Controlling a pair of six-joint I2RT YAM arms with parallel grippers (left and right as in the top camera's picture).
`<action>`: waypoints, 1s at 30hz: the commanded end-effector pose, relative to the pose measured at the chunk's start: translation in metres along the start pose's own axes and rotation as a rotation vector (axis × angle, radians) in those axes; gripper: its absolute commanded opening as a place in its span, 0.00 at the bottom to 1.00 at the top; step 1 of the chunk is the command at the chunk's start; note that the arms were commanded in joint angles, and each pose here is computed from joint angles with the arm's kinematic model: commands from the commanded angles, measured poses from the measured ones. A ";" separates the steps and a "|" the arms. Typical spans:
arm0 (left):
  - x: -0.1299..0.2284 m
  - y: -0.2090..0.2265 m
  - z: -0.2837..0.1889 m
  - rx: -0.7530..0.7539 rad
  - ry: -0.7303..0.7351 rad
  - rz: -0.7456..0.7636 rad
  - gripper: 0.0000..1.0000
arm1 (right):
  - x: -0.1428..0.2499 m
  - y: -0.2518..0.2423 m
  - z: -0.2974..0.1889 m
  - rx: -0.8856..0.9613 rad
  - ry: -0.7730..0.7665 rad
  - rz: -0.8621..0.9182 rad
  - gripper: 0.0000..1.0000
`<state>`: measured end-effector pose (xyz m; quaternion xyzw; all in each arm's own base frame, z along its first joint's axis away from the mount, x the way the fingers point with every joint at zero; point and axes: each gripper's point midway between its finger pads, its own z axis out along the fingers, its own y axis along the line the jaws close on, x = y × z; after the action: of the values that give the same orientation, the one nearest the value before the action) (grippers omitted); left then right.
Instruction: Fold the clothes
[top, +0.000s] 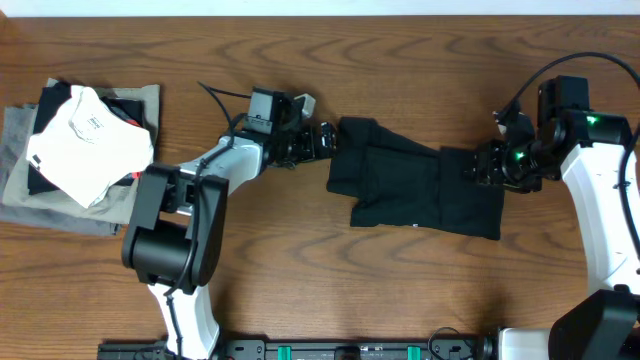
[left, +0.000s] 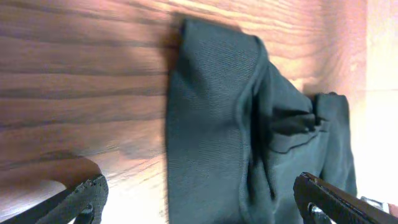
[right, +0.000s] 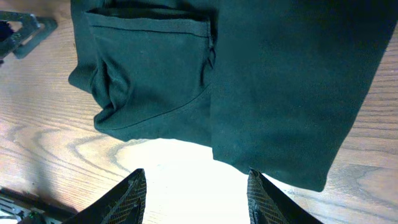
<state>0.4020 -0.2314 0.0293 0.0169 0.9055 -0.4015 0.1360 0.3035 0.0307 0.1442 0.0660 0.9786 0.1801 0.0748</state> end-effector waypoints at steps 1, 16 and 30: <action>0.058 0.027 0.033 -0.050 0.164 -0.153 0.98 | 0.000 0.007 -0.001 -0.010 -0.001 -0.033 0.50; 0.117 -0.001 0.055 -0.078 0.336 -0.124 0.98 | 0.001 0.011 0.001 -0.011 0.004 -0.048 0.50; 0.091 0.007 0.065 -0.161 0.198 -0.124 0.74 | 0.001 0.011 0.001 -0.011 0.004 -0.048 0.50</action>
<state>0.3399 -0.3111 0.0253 0.0577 0.8992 -0.4313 0.0447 0.3026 0.0378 0.1441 0.0544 0.9793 0.1808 0.0725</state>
